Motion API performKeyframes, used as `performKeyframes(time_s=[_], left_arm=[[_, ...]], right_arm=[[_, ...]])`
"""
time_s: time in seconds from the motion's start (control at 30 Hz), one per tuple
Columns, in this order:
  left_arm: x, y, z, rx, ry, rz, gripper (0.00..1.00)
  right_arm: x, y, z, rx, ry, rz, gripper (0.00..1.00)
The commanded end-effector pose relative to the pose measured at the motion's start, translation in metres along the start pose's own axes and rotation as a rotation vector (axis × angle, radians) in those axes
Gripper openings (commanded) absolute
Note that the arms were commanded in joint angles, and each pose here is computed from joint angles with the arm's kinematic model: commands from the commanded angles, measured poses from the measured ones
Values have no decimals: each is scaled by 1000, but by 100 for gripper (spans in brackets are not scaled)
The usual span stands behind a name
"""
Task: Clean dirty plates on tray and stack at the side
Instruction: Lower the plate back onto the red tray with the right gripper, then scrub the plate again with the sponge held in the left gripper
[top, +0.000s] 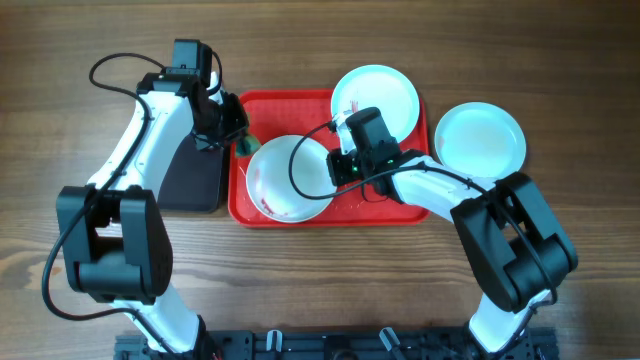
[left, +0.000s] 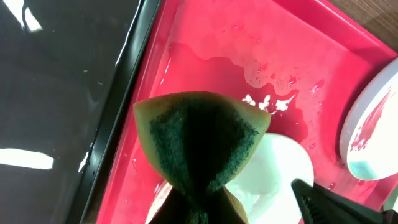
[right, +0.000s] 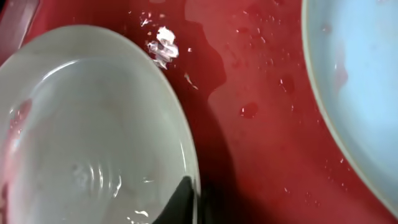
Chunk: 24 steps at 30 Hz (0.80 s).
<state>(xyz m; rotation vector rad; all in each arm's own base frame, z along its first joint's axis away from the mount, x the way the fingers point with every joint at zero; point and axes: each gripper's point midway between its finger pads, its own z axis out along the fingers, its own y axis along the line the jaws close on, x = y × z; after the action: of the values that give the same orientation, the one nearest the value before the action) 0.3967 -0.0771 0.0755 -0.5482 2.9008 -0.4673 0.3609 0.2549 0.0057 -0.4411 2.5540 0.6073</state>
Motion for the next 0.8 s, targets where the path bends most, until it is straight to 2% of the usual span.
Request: performKeyframes(time_s=[0.0, 0.17, 0.33, 0.57, 0.77], left_arm=[[-5, -5, -14, 8, -37, 33, 4], [3, -7, -12, -1, -14, 42, 4], [14, -12, -9, -37, 2, 73, 4], [42, -20, 9, -80, 46, 142, 4], [62, 4, 44, -157, 34, 186, 4]], right_arm=[[17, -8, 6, 39, 58, 212, 4], [51, -23, 0, 163, 161, 593, 4], [65, -26, -5, 215, 200, 758, 4], [63, -28, -5, 228, 185, 778, 4], [59, -28, -4, 212, 176, 721, 4]])
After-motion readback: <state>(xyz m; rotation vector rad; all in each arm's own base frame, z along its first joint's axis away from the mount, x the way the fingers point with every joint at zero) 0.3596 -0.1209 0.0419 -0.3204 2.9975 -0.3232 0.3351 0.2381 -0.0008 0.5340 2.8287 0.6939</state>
